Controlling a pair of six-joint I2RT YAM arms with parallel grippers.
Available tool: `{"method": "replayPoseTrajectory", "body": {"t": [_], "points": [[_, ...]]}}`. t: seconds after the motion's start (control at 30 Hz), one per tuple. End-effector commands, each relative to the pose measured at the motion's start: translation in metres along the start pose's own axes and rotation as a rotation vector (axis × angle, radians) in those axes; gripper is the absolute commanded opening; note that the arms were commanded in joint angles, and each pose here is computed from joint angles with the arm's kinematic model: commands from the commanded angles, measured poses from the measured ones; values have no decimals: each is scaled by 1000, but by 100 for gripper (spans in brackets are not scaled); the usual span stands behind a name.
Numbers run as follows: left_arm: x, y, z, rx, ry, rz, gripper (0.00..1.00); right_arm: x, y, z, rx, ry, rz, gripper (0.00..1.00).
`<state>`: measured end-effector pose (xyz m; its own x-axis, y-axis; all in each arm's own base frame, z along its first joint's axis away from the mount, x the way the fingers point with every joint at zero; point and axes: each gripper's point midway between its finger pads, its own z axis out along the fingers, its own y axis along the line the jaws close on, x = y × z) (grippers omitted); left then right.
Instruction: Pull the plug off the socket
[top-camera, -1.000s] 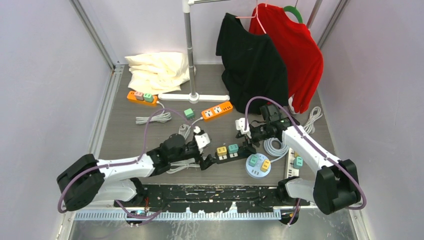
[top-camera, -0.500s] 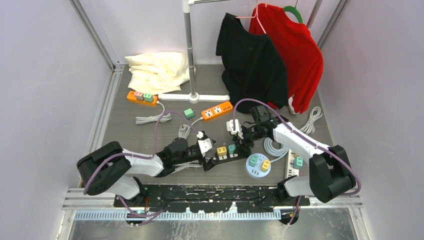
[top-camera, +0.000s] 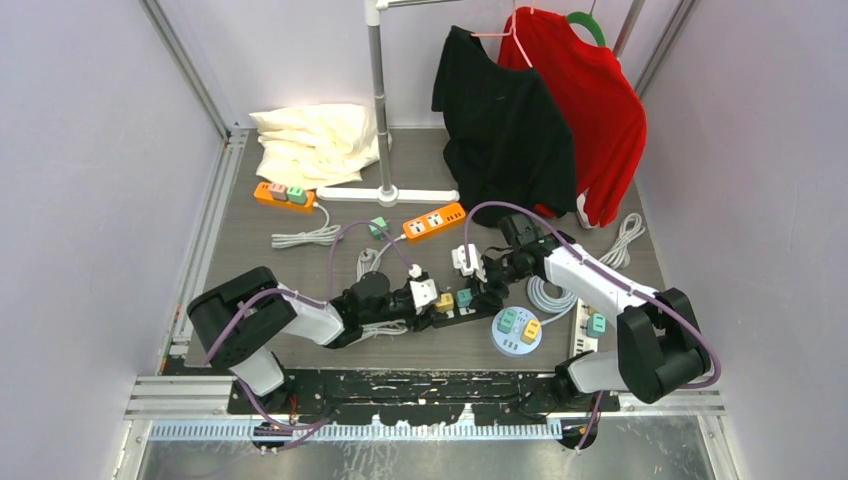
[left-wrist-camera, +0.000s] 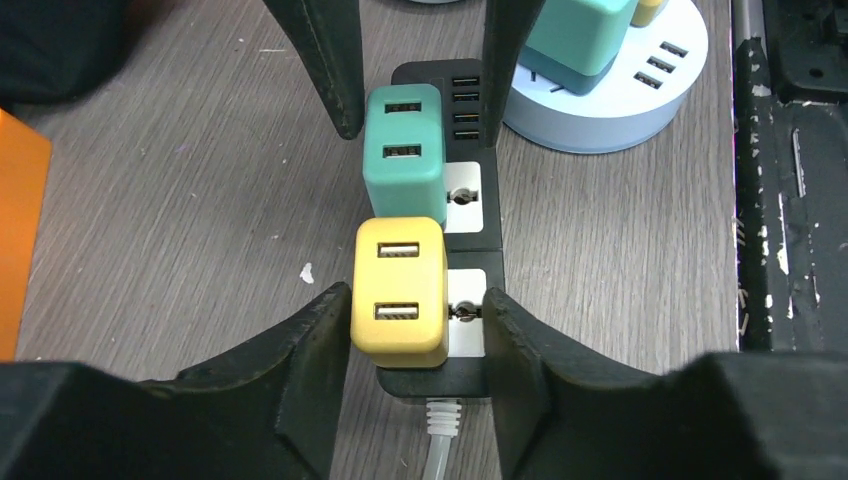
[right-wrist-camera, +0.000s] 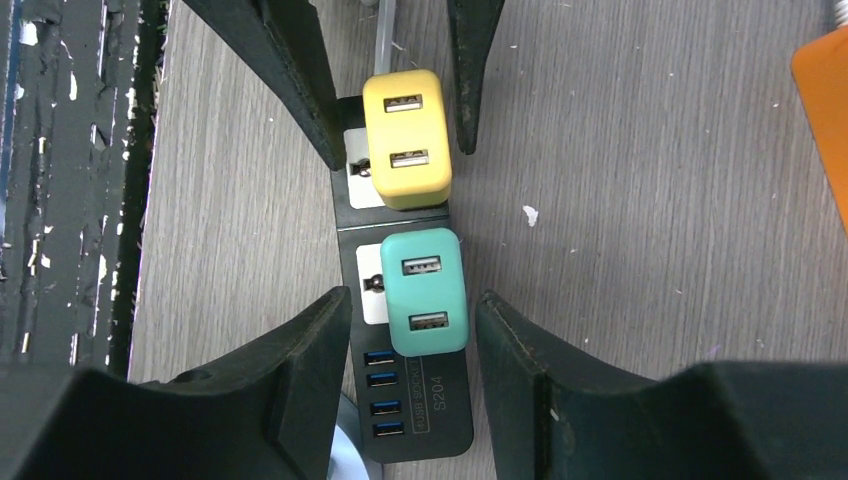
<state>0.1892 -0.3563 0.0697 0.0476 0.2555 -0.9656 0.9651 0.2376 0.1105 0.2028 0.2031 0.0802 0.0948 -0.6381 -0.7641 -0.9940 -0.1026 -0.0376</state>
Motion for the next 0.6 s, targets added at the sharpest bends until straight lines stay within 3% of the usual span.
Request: {"method": "replayPoseTrajectory", "body": {"t": [0.0,0.1,0.37,0.5,0.57], "points": [[-37,6,7,2,-133,42,48,-9,-3,0,-11,-19,-40,53],[-36,3,10,27,-119,26,37,-10,-3,1,-12,-24,-39,53],[-31,2,12,35,-103,20,35,-11,-2,5,-14,-25,-41,49],[-27,1,15,44,-89,19,19,-10,-1,7,-17,-20,-44,45],[-24,1,16,49,-82,20,11,-9,0,9,-23,-14,-44,38]]}}
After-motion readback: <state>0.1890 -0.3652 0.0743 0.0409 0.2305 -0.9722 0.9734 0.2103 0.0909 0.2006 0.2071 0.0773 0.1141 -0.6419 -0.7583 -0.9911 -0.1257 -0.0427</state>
